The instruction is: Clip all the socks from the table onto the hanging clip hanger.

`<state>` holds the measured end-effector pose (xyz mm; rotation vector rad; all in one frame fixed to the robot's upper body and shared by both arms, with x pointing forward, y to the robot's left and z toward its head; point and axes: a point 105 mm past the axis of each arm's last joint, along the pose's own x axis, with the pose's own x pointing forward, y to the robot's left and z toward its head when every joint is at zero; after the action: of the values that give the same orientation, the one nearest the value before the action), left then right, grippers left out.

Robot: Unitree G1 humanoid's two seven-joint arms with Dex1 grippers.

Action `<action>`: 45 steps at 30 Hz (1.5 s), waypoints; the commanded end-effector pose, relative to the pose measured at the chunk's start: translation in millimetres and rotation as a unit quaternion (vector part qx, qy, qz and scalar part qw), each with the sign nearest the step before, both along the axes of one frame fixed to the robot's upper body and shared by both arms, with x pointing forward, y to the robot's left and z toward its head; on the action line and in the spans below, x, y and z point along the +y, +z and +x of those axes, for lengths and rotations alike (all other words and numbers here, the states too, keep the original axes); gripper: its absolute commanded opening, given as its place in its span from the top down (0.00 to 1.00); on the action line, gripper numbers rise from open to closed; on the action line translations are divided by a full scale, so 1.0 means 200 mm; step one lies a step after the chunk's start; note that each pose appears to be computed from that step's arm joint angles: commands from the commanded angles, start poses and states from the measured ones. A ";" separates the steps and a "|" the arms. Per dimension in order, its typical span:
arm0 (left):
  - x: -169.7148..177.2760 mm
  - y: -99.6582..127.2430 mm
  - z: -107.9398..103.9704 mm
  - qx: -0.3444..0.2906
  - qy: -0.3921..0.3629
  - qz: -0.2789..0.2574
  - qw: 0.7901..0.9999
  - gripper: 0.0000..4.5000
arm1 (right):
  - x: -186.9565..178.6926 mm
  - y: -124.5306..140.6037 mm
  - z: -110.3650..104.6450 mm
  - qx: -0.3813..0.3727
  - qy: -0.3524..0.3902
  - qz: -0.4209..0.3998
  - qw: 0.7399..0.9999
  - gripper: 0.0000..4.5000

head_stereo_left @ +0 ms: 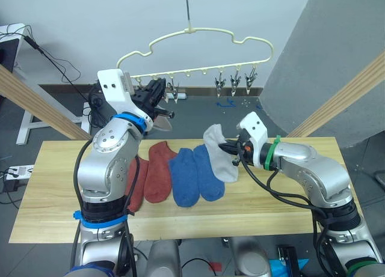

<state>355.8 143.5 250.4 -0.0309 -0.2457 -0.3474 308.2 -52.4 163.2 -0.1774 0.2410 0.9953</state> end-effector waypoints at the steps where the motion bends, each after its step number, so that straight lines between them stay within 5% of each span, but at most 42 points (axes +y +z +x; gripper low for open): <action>1: 0.00 0.09 -0.05 -0.032 -0.008 0.003 0.999 1.00 | 0.09 0.13 -0.06 -0.036 0.053 0.041 0.997 1.00; 19: 0.02 0.12 -0.06 0.004 -0.031 -0.032 0.999 1.00 | 0.30 0.23 -0.05 -0.065 0.115 0.094 0.987 1.00; 45: 0.00 0.11 -0.08 0.047 -0.064 -0.071 0.994 1.00 | 0.47 0.14 0.01 -0.040 0.118 0.105 0.987 1.00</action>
<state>348.0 142.8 256.0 -0.2181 -0.1104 -0.4417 313.7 36.0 178.3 -0.0412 0.1022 1.2183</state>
